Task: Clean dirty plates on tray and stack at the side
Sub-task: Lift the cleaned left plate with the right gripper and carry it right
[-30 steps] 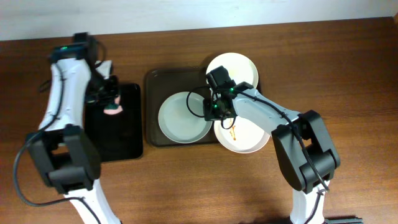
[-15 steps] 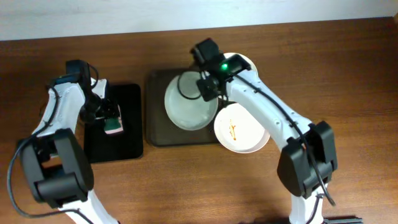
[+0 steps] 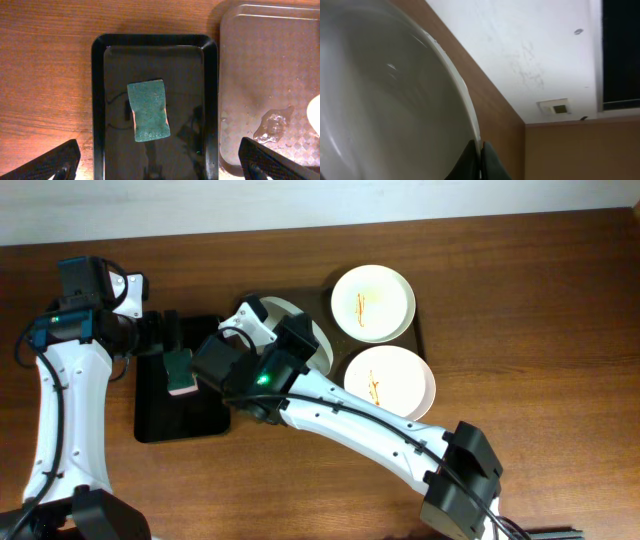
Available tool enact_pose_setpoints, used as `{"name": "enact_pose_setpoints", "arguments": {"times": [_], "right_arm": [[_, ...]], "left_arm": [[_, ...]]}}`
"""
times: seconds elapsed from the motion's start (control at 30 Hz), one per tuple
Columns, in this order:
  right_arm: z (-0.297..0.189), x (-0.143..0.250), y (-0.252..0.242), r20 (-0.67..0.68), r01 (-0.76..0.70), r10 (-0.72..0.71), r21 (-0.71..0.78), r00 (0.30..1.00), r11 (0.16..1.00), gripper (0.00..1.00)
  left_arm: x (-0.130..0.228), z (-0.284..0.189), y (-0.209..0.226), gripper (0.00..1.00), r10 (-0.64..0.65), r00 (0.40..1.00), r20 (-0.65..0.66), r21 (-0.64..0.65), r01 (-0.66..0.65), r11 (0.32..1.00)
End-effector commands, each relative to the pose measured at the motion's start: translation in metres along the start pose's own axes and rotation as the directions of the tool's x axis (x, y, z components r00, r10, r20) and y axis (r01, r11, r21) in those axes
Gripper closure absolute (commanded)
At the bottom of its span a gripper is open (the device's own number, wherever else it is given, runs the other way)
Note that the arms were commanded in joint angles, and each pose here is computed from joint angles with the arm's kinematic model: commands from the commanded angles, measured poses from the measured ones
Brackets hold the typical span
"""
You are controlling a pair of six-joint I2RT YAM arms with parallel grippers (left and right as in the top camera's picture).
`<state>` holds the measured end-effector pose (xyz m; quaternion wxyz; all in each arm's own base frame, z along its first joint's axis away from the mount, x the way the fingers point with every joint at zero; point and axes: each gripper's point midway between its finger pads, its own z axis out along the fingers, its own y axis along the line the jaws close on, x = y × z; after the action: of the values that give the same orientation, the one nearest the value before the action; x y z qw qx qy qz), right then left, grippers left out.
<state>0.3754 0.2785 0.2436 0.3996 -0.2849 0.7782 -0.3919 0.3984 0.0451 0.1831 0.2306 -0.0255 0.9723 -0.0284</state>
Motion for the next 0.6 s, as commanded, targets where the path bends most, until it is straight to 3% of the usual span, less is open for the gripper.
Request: {"name": "enact_pose_setpoints", "arguments": {"times": [0.0,0.17,0.23,0.27,0.3,0.37,0.43,0.5,0.57], "right_arm": [[-0.010,-0.006,-0.027,0.028,-0.050,0.048,0.086,0.998,0.995,0.96],[-0.004,-0.005,-0.019,0.015,-0.083,0.083,0.027,0.996,0.996,0.96],[0.021,0.006,-0.005,-0.070,-0.180,0.171,-0.161,0.983,0.970,0.96],[0.031,0.012,-0.007,-0.147,-0.276,0.242,-0.297,0.959,0.914,0.96],[0.038,0.019,-0.012,-0.262,-0.408,0.318,-0.467,0.911,0.785,0.96],[0.071,0.049,-0.047,-0.503,-0.654,0.418,-0.588,0.757,0.476,0.96],[0.112,0.099,-0.083,-0.694,-0.825,0.452,-0.515,0.560,0.230,0.96],[0.162,0.182,-0.123,-0.796,-0.941,0.507,-0.312,0.332,0.128,0.96],[0.188,0.256,-0.143,-0.830,-0.988,0.536,-0.132,0.154,0.080,0.96]], "left_arm": [[-0.001,-0.002,-0.001,0.00,0.003,1.000,0.005,-0.001,-0.003,1.000],[-0.001,-0.002,-0.001,0.00,0.003,1.000,0.005,0.000,-0.003,1.000],[-0.001,-0.002,-0.001,0.00,0.003,1.000,0.004,0.000,-0.003,1.000],[-0.001,-0.002,-0.001,0.00,0.004,1.000,0.004,0.001,-0.004,1.000],[0.000,-0.002,-0.004,0.00,0.003,1.000,0.002,0.017,-0.003,1.000],[-0.001,-0.002,-0.011,0.00,0.003,1.000,0.006,0.057,-0.003,0.998],[-0.001,-0.002,-0.011,0.00,0.003,1.000,0.006,0.057,-0.004,0.998],[-0.001,-0.002,-0.011,0.00,0.003,1.000,0.006,0.057,-0.004,0.998],[-0.001,-0.002,-0.011,0.00,0.003,1.000,0.006,0.057,-0.004,0.998]]}}
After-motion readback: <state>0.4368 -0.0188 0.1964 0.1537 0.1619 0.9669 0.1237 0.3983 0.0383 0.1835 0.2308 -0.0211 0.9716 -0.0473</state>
